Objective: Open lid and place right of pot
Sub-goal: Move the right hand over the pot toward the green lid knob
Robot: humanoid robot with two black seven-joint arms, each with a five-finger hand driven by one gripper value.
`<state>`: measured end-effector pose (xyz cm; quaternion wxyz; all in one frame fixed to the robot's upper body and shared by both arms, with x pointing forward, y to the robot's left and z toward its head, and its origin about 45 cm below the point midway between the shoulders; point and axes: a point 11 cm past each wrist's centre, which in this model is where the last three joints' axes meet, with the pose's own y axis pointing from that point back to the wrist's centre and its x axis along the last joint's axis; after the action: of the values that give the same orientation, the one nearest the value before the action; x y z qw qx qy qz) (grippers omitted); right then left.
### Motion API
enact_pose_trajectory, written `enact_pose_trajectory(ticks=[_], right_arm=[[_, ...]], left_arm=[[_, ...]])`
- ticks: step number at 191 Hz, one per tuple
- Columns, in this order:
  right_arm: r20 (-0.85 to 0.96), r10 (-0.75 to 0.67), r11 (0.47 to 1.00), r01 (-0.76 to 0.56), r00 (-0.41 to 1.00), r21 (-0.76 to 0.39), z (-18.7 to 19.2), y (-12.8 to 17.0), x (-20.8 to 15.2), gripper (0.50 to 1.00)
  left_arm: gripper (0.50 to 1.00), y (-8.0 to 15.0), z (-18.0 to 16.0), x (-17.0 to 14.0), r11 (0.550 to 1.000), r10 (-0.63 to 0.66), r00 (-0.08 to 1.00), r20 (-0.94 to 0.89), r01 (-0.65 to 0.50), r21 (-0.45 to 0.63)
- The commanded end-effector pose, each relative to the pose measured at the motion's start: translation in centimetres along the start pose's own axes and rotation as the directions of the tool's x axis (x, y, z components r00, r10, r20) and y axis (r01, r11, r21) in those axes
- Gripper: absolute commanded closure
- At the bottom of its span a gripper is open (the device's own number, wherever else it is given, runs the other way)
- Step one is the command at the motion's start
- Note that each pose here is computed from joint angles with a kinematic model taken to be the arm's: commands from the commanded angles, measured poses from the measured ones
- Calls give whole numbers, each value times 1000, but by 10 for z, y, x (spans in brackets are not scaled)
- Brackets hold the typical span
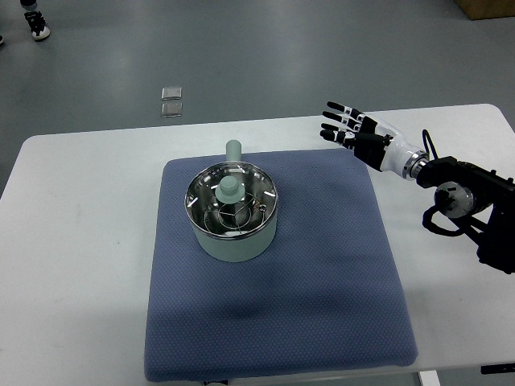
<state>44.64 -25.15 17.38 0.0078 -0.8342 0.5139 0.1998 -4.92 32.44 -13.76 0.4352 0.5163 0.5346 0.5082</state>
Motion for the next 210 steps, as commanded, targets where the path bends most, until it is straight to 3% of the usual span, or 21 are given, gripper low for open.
enact_pose_trajectory(ticks=[1,37,66,87,111,112,137,153,163,164,172,210], right_arm=[[1,-3,1000,3,1000,-2,1,0,0,562],[-49,-14,1000,14,999,-10,1,0,-2,562],[-315,-95,995,102,944,6,-17,-4,-13,566],[-542,-169,977,212,823,18,-30,-10,-32,568],[-645,-203,963,269,737,5,-39,-13,-42,566],[-704,-224,952,306,673,-10,-46,-16,-50,568],[-830,-282,919,383,481,-90,-56,-21,-69,566],[-884,-319,893,421,340,-160,-59,-24,-80,566],[-884,-319,893,421,340,-160,-59,-24,-80,566],[-902,-337,876,441,270,-195,-63,-26,-89,566],[-912,-348,868,443,217,-226,-67,-29,-94,566],[-918,-389,840,438,76,-320,-75,-36,-109,566]], left_arm=[[500,0,-1,1,1000,4,1000,4,-4,2],[500,0,-1,3,1000,13,1000,2,-13,0],[500,0,-1,2,1000,9,1000,-1,-9,1],[500,0,-1,3,1000,10,1000,-1,-10,1],[500,0,-1,3,1000,10,1000,-1,-10,1],[500,0,-1,2,1000,7,1000,-1,-7,1],[500,0,-1,1,1000,3,1000,1,-3,2],[500,0,-1,1,1000,1,1000,1,-1,2],[500,0,-1,1,1000,1,1000,1,-1,2],[500,0,-1,1,1000,3,1000,1,-3,2],[500,0,-1,1,1000,1,1000,1,-1,2],[500,0,0,0,1000,-2,1000,2,2,0]])
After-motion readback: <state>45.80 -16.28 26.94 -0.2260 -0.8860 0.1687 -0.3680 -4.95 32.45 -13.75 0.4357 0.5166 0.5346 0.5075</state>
